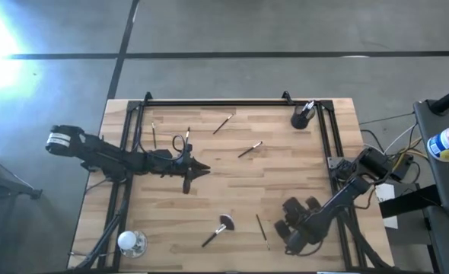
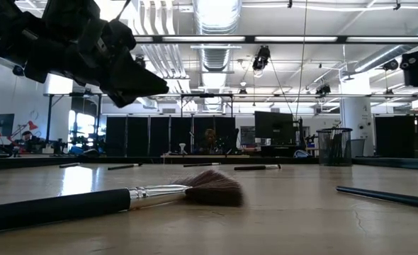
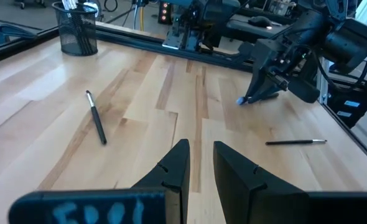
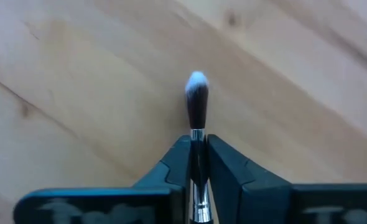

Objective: Put items in baskets/containers
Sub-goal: Put the foundation brush into the pen holder

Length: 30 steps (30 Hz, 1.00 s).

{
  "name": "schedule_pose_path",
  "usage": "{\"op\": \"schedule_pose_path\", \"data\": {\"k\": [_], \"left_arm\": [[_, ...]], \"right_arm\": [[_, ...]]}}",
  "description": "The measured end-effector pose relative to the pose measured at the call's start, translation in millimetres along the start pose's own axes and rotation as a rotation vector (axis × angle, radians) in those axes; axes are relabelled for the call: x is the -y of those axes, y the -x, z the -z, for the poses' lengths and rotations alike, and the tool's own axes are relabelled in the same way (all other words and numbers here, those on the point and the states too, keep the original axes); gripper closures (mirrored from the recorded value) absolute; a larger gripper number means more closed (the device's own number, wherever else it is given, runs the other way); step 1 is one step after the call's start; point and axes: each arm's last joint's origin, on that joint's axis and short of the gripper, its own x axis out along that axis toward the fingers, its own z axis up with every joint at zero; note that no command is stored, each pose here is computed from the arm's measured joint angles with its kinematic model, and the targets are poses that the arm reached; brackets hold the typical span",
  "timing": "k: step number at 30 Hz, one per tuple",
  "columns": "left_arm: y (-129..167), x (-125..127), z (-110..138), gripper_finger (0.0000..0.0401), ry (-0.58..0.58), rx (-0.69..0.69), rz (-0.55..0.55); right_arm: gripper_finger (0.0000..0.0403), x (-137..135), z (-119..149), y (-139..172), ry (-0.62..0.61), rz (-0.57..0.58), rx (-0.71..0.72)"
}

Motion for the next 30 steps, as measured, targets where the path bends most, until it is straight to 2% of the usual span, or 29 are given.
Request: {"op": "schedule_pose_path", "data": {"k": [4, 11, 18, 21, 24, 30], "left_arm": [[0, 0, 0, 0.0335, -0.01, 0.0, 0.004], [0, 1, -1, 0.0335, -0.013, 0.009, 0.007], [1, 2, -3, 0.0335, -0.029, 0.035, 0.031], [5, 2, -1, 0.0336, -0.032, 0.08, 0.067], [11, 1, 3, 0.0343, -0.035, 0.137, 0.083], [20, -2, 10, 0.0366, -0.038, 0.181, 0.09]], "right_arm": [[0.0371, -4, -4, 2, 0.063, -0.078, 0.1], [0.0373, -18, -16, 20, 0.226, -0.33, 0.229], [0.0374, -26, -43, 28, 0.298, -0.486, 0.43], [0.0374, -26, -60, 30, 0.285, -0.522, 0.565], [0.0374, -18, -76, 24, 0.252, -0.51, 0.701], [0.0374, 10, -120, 16, 0.212, -0.483, 0.939]]}}
